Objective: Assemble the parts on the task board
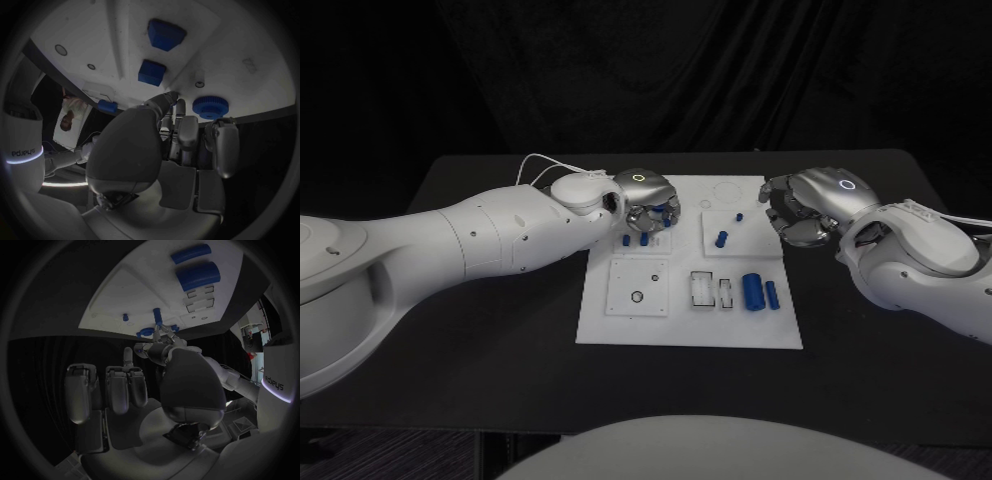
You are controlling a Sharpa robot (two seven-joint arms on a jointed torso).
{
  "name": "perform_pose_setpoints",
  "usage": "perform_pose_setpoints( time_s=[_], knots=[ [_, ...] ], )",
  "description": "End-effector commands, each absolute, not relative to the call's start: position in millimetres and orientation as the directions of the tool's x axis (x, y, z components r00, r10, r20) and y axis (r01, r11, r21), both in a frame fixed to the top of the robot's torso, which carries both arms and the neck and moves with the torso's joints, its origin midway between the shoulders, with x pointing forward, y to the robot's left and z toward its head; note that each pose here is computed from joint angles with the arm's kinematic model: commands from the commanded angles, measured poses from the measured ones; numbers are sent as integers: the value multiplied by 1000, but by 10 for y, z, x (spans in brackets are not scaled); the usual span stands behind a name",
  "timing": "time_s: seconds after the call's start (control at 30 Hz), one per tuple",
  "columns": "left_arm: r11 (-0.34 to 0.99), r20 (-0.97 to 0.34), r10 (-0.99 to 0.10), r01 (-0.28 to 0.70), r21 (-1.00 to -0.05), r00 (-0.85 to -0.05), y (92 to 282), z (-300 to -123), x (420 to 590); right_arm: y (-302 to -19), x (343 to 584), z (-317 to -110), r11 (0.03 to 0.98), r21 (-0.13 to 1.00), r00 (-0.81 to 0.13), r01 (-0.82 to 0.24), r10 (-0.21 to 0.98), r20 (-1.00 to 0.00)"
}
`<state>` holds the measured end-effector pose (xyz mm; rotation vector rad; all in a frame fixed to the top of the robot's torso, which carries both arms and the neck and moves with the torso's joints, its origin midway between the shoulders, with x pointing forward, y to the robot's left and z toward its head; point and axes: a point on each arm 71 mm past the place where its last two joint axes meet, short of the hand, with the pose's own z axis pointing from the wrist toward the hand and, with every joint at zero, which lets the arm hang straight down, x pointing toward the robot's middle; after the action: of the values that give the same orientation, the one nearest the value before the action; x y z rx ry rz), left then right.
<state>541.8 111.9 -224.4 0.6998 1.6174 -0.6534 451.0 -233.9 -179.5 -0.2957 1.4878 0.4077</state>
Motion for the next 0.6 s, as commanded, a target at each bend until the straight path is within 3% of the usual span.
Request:
perform_pose_setpoints(
  time_s=[0.03,0.3,0.6],
  knots=[
    [635,-996,53,772,-24,-75,1107,-2198,5403,-2355,4508,-1803,905,56,32,-421,77,-997],
    [630,-1000,12,777,-9,-21,1193,-2116,5382,-2385,4503,-1804,908,54,30,-416,73,-997],
    [641,-1000,-2,768,7,11,1398,-1820,5338,-2436,4498,-1808,912,50,25,-407,65,-998]
  ],
)
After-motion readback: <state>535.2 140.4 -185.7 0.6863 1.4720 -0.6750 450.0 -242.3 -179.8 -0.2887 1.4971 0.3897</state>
